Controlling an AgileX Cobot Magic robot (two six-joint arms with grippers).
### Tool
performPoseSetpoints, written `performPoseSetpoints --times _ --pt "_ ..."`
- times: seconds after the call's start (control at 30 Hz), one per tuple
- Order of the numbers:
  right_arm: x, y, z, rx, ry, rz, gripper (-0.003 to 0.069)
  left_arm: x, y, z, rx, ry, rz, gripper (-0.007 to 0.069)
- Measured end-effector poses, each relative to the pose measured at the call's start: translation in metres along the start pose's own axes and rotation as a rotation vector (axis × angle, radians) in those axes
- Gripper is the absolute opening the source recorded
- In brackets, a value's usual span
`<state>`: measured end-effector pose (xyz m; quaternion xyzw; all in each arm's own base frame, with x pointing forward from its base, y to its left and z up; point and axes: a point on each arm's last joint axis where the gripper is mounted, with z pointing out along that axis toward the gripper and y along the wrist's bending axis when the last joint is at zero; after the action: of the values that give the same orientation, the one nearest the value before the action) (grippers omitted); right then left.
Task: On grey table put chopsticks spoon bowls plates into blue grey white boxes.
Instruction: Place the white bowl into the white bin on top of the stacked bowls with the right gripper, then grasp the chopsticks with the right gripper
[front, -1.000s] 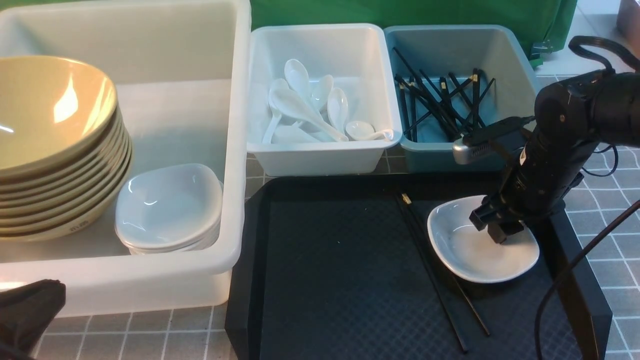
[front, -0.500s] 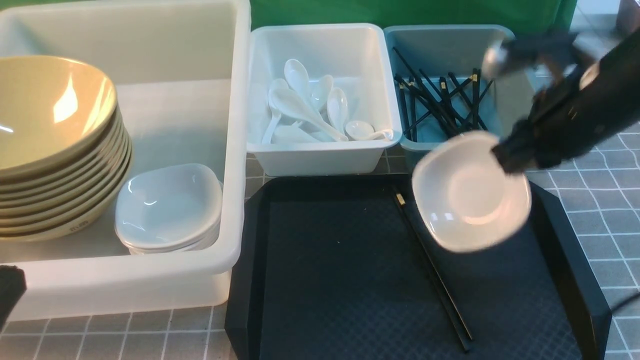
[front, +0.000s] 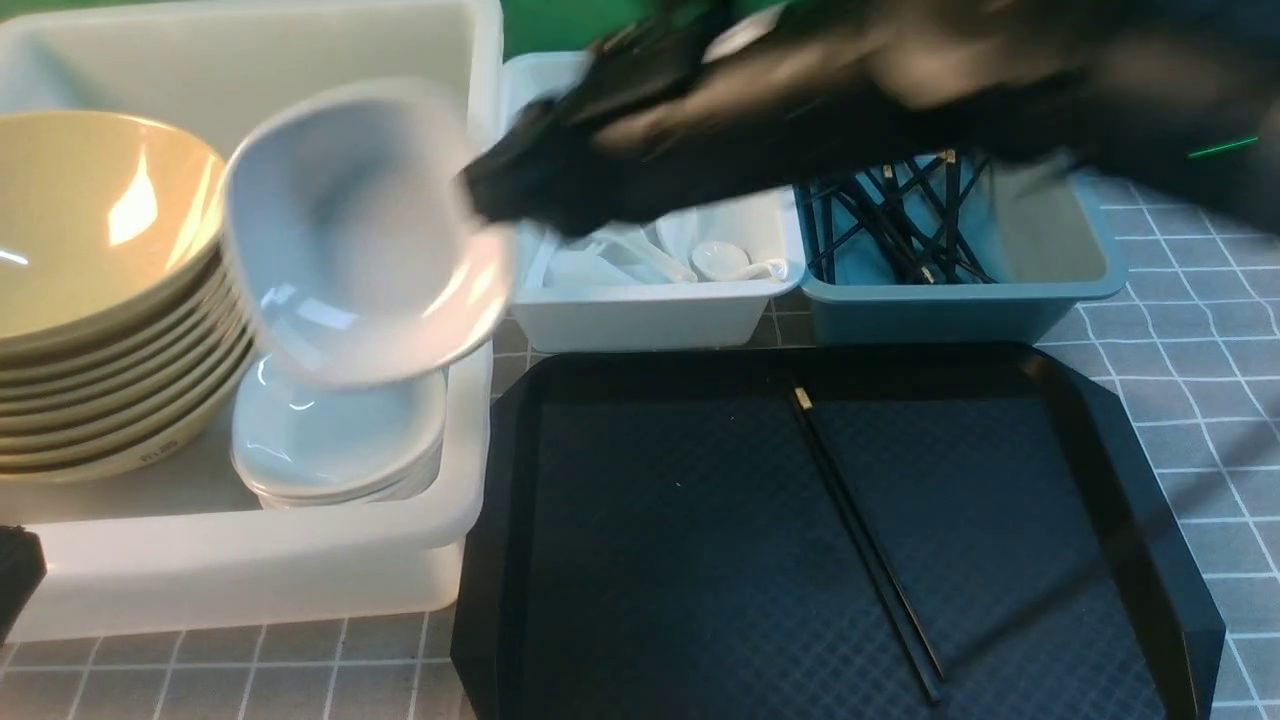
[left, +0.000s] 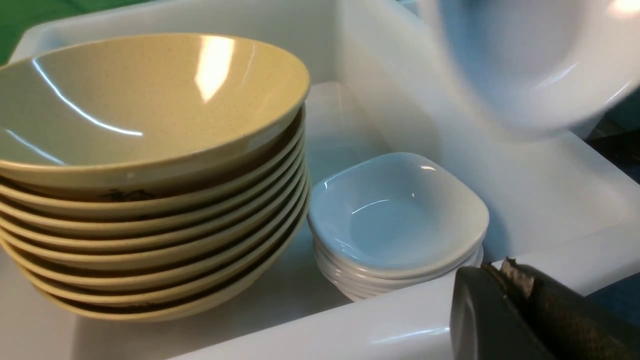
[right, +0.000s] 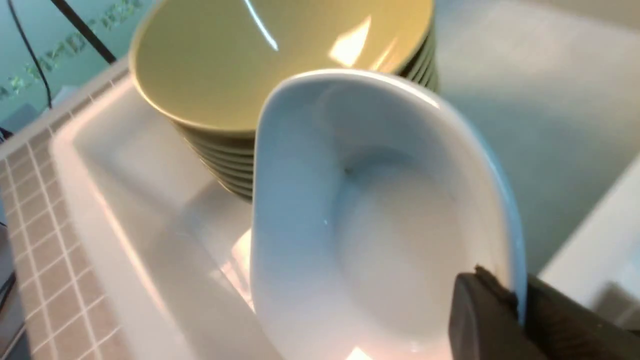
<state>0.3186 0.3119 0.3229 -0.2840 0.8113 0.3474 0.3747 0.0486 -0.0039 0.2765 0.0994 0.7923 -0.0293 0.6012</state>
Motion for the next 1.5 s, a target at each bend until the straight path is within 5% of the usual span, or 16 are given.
performPoseSetpoints --times 0.17,0.4,0.5,0.7,0.83,0.87,1.1,1.37,1.5 --pt "0.01 -0.013 0.05 -0.008 0.059 0.057 0.0121 0.0 0.0 0.0 0.0 0.0 -0.002 -0.001" --pt "-0.001 -0.007 0.053 -0.056 0.152 -0.008 0.0421 0.0 0.0 0.0 0.0 0.0 -0.002 -0.0009" --pt "-0.015 -0.008 0.029 -0.001 0.27 -0.036 0.0494 0.0 0.0 0.0 0.0 0.0 -0.002 -0.0008" --pt "-0.035 -0.023 -0.04 0.393 0.443 -0.154 0.0505 0.0 0.0 0.0 0.002 -0.002 -0.006 -0.0008" --pt "-0.013 -0.044 -0.067 0.506 0.521 -0.08 0.0505 0.001 -0.001 0.001 0.004 -0.004 -0.005 -0.0008" --pt "0.018 -0.061 -0.073 0.543 0.629 -0.027 0.0505 0.003 -0.001 0.002 0.005 0.0 -0.004 -0.0008" --pt "0.131 -0.113 -0.065 0.603 0.817 0.155 0.0505 0.003 -0.001 0.003 0.007 -0.011 -0.003 -0.0008" --pt "0.152 -0.129 -0.035 0.584 0.725 0.205 0.0502 0.002 -0.002 0.004 0.009 -0.044 0.003 -0.0008" --pt "0.158 -0.133 -0.026 0.58 0.745 0.188 0.0428 0.006 -0.002 0.007 0.003 -0.049 0.023 -0.0008"
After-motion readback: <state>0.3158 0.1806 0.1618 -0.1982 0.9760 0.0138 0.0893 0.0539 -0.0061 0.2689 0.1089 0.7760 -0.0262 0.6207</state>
